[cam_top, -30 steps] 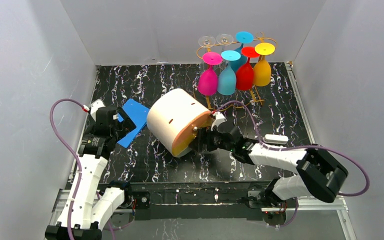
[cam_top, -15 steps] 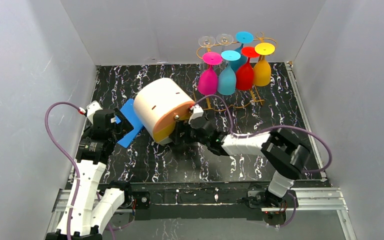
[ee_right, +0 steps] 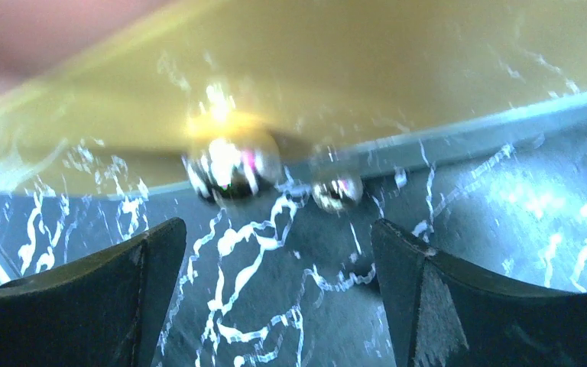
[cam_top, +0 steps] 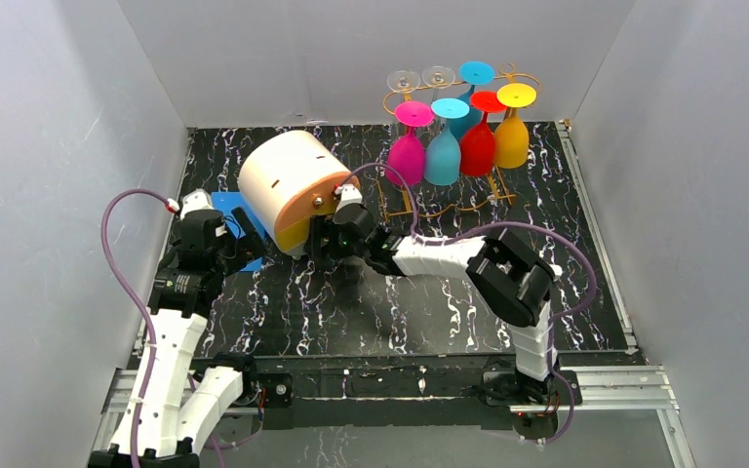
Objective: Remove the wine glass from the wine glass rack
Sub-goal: Move the distractor to the center of the board.
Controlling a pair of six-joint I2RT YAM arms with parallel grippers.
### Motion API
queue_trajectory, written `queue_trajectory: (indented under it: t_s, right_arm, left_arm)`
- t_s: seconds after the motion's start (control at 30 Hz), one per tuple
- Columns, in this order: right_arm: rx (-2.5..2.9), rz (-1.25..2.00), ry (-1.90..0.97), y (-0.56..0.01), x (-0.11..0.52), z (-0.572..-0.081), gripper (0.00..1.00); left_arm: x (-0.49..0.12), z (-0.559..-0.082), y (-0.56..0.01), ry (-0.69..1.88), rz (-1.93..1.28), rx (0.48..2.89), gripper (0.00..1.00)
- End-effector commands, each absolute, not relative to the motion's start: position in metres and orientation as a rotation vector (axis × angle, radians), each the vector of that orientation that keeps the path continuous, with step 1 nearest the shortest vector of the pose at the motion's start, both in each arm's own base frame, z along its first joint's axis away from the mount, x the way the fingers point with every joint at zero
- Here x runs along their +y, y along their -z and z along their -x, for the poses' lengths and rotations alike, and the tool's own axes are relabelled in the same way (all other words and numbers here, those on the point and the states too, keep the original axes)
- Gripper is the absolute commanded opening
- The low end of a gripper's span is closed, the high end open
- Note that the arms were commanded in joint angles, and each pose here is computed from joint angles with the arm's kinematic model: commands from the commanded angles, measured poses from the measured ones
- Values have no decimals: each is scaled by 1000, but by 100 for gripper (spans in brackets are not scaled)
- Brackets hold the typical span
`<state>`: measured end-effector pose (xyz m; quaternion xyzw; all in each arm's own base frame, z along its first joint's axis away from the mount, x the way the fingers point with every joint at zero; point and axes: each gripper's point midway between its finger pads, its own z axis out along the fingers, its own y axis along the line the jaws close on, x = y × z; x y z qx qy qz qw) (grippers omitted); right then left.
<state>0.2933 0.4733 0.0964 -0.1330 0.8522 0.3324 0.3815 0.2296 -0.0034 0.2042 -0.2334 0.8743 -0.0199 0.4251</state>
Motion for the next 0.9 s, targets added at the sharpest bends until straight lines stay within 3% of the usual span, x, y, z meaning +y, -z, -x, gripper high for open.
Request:
queue_trajectory:
  t_s: [0.0,0.2,0.33,0.6,0.87]
  right_arm:
    - [2111,405,-879,-131,456,-277,99]
    - [2151,371,-947,-121,406,-233,99]
    - [2179,182,-839,-108,352,-226,99]
    - [2100,-69,-564,-128,256,-232,99]
    - [2089,-204,-475,-152,197,-250,99]
  left_arm:
    - [-36,-241,-223,246,367,2174,98]
    - [-113,-236,-225,696,-81,2194,98]
    - [-137,-229,-217,811,-194,2222,98]
    - [-195,-238,-194,656,-323,2239,98]
    - [-203,-296,-179,389,-246,2155,98]
